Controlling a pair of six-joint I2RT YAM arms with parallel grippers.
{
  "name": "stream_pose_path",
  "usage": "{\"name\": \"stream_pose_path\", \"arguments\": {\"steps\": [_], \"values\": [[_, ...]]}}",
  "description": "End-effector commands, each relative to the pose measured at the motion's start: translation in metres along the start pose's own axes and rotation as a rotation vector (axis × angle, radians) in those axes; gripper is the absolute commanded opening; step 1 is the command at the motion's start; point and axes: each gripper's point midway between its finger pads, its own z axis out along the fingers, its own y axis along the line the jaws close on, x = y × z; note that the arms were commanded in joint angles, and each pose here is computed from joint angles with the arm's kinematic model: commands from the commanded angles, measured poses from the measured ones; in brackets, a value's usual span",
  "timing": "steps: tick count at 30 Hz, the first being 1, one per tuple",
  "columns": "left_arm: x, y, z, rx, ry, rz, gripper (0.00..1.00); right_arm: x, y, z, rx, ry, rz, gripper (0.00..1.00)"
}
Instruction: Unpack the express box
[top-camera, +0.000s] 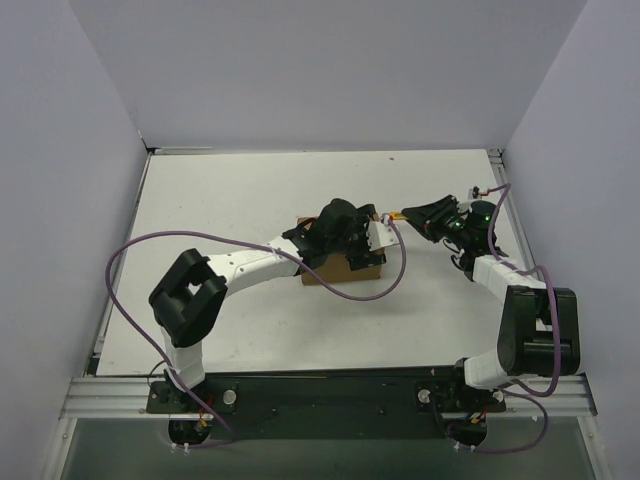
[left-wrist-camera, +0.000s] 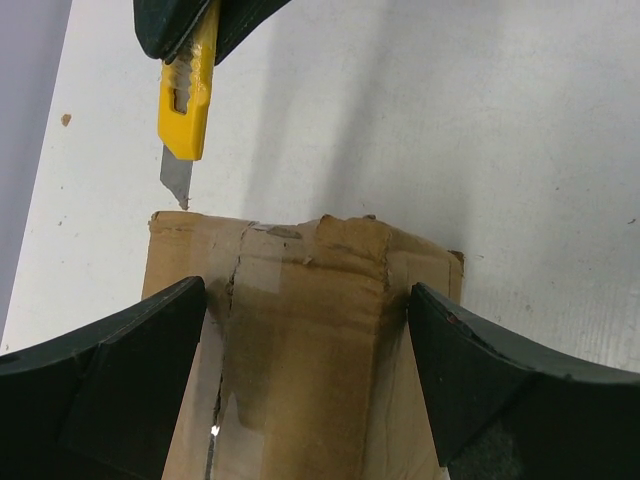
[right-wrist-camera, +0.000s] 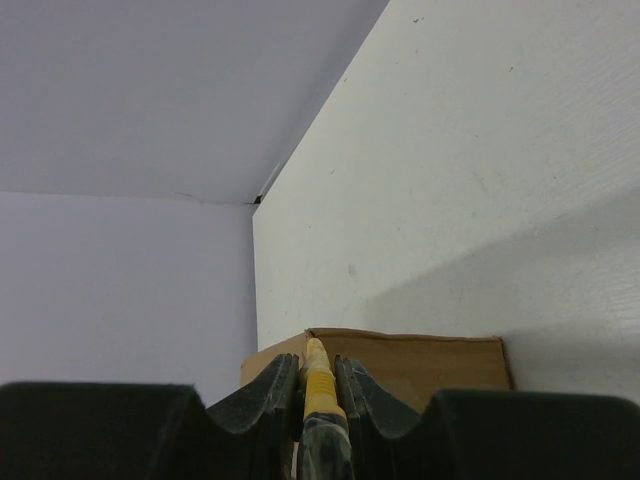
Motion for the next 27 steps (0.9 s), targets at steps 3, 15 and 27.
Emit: {"name": "stream_pose_path", "arguments": {"steps": [3,15,27], "values": [[-0.017,0.012,0.002,-0.026,-0.038,-0.017,0.92,-0.013,0.022,-0.001,-0.072,-0.030,-0.072,0.00],[-0.015,0.022,0.011,-0.066,-0.030,-0.028,0.91,0.007,0.020,-0.004,-0.066,0.041,-0.046,0.00],[-0.010,0.014,0.007,-0.042,-0.024,-0.037,0.90,-0.027,0.016,-0.004,-0.056,-0.055,-0.029,0.00]]}}
